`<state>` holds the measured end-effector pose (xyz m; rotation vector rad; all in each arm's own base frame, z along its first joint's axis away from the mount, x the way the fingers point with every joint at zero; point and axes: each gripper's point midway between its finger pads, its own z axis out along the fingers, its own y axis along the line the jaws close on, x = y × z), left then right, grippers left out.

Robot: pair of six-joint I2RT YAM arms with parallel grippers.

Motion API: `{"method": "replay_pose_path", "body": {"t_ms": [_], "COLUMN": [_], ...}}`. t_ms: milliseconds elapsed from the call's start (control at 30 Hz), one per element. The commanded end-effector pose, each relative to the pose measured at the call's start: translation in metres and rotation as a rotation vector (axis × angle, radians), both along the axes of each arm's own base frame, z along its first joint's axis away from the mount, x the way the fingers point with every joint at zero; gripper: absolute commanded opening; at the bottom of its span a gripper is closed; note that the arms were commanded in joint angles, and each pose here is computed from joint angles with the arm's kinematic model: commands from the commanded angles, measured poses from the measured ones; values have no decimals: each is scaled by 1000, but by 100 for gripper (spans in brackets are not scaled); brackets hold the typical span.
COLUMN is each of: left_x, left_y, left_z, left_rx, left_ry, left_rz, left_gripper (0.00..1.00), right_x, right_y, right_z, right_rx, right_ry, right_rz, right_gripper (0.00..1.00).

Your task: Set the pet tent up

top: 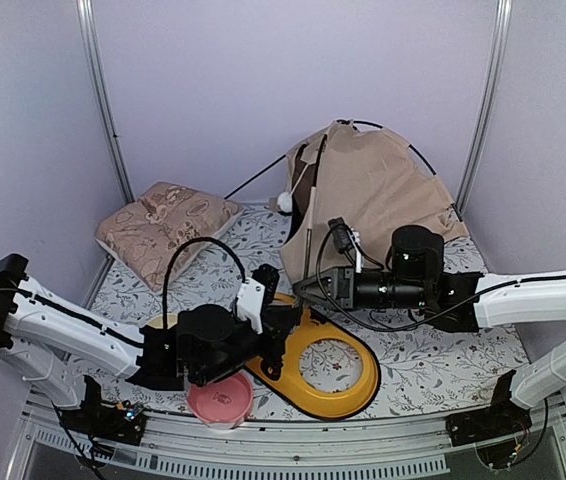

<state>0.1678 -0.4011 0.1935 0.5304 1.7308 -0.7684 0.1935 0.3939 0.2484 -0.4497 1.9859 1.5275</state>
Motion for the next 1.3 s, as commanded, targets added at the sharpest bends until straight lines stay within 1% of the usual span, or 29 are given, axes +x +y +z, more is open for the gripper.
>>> {"method": "replay_pose_path", "body": {"t_ms": [0,300,500,700,1000,1267], "left_x": [-57,-67,-68,-65,-60,-52], "left_y": [-4,-11,-10,-4,-6,-6], "left_z": [-59,-64,-66,-63,-55,-30], "left_rx": [210,242,254,259,229,165], "left_ry": [76,72,73,69,89,86], "left_rz": [-197,-221,-213,-195,-200,-210], "left_gripper": [0,0,0,0,0,0], "right_x": [81,98,106,106,99,96], "right_y": [-37,-45,-50,-54,-47,-44], "right_z": [84,103,103,97,84,73], "right_rx": [186,202,199,185,166,144], "right_ry": [-166,-212,-218,-218,-202,-193], "right_rz": [-334,-384,-409,-412,-356,-335], "right_gripper": [0,0,0,0,0,0]}}
